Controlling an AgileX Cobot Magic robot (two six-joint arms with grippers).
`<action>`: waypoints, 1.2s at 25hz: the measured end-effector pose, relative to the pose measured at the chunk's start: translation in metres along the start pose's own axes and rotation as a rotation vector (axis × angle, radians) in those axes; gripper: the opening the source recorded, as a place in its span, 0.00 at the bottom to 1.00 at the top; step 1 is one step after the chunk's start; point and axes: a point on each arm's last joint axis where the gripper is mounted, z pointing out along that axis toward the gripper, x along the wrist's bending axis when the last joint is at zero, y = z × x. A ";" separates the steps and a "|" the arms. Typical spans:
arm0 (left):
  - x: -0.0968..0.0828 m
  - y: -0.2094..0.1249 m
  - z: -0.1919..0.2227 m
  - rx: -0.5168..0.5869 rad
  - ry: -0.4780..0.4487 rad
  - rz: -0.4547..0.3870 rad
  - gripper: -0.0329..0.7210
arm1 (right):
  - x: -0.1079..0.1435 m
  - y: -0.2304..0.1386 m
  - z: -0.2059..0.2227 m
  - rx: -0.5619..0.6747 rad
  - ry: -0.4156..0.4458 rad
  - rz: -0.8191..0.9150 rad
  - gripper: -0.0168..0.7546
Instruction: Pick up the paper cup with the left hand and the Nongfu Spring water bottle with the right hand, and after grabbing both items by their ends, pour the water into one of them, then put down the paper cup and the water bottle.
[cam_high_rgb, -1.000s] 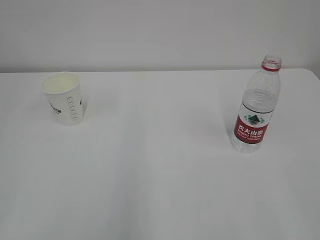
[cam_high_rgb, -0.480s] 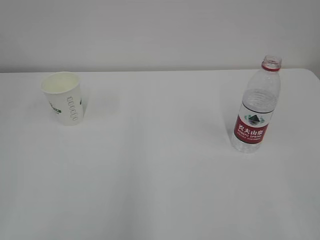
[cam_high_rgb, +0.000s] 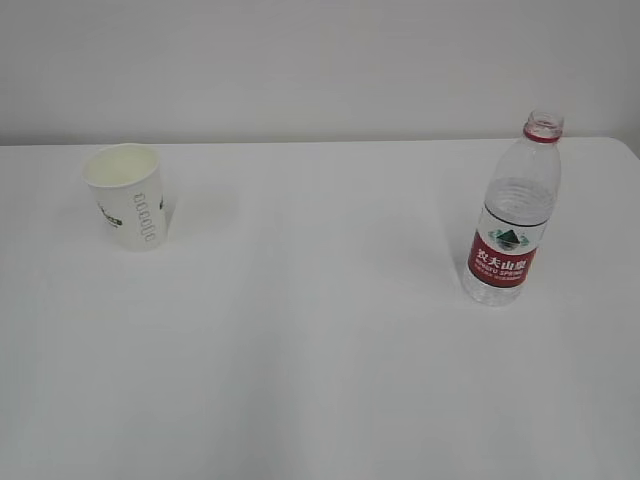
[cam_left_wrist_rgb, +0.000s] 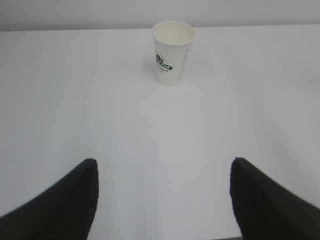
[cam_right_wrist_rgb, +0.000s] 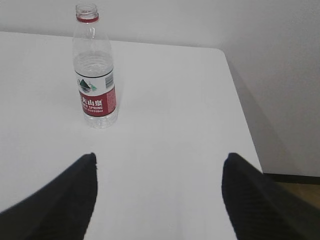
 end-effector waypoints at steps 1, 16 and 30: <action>0.000 0.001 0.000 -0.011 0.000 0.006 0.82 | 0.000 0.000 0.000 -0.004 0.000 0.000 0.79; 0.003 0.028 0.018 -0.098 0.025 0.044 0.82 | -0.001 0.011 0.001 -0.105 -0.006 -0.009 0.79; 0.006 0.063 0.062 -0.153 0.035 0.027 0.82 | 0.004 0.046 0.038 -0.138 0.013 -0.039 0.79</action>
